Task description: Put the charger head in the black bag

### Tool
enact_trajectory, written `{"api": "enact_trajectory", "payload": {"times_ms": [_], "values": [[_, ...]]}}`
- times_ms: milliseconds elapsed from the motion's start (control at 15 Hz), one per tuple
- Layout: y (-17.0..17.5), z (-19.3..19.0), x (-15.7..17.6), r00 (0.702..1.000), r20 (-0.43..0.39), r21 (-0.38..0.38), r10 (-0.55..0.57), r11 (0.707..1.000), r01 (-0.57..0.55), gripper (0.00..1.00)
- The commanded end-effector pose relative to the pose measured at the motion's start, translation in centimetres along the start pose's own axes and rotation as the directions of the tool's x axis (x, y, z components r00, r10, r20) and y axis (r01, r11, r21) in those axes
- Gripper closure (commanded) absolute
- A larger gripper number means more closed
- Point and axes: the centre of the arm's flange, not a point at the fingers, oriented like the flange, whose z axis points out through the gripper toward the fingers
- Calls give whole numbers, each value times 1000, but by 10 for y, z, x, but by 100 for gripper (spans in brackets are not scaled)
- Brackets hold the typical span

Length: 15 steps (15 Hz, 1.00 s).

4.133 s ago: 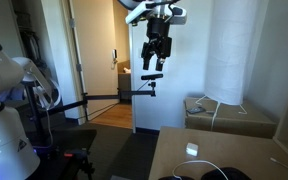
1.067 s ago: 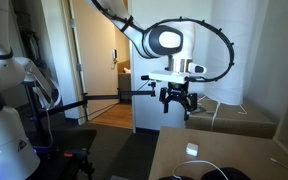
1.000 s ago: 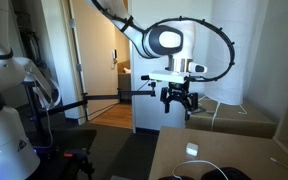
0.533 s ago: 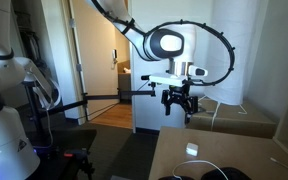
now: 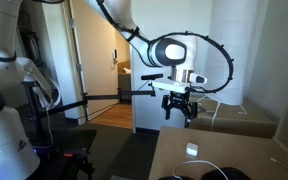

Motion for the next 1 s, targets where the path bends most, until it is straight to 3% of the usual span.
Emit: {"api": "enact_trajectory", "payload": {"times_ms": [0, 267, 600, 933], "values": [[0, -1, 0, 1000, 1, 0, 0, 1000, 0, 0], [11, 10, 8, 1000, 23, 28, 13, 1000, -14, 0], [22, 59, 25, 997, 75, 64, 16, 998, -21, 0], [23, 98, 43, 996, 82, 77, -46, 996, 40, 0]]}}
